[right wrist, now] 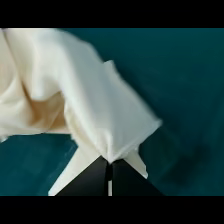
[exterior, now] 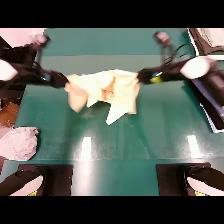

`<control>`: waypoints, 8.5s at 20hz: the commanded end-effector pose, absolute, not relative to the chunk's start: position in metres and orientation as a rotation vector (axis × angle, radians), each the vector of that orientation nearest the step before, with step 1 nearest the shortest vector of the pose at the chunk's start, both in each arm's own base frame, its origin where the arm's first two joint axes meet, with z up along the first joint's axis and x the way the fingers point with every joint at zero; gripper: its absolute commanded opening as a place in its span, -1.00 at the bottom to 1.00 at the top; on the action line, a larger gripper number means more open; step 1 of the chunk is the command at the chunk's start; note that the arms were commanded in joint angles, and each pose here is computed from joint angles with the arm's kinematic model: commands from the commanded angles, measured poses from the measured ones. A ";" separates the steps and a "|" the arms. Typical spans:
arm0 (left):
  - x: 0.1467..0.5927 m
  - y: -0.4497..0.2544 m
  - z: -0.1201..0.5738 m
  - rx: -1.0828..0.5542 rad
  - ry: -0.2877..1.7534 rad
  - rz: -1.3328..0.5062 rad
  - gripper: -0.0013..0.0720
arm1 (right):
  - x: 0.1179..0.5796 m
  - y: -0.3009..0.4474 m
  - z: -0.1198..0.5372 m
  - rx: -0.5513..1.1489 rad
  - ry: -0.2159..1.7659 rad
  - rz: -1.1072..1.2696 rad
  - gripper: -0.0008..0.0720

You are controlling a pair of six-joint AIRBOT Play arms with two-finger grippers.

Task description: Fold the shirts.

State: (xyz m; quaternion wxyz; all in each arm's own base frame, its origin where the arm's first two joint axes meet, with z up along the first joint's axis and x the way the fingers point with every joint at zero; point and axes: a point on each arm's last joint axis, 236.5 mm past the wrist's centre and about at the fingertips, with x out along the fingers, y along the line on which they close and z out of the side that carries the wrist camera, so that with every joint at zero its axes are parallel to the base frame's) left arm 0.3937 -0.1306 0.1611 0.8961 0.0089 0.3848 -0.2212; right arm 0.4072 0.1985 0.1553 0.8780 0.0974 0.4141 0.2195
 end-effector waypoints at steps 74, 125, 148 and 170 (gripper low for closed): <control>0.391 -0.123 0.187 0.136 0.959 -0.486 -0.89 | 0.390 0.058 0.073 0.565 1.068 0.224 -0.94; 0.460 -0.065 0.106 0.058 1.181 -0.263 0.53 | 0.357 0.036 0.021 0.366 1.557 0.245 0.23; 0.389 -0.058 0.016 -0.033 1.435 -0.215 0.52 | 0.239 0.200 -0.077 0.296 1.601 0.504 -0.90; 0.260 -0.125 -0.062 -0.471 1.512 -0.305 0.53 | 0.495 -0.010 0.206 0.467 0.690 0.165 0.60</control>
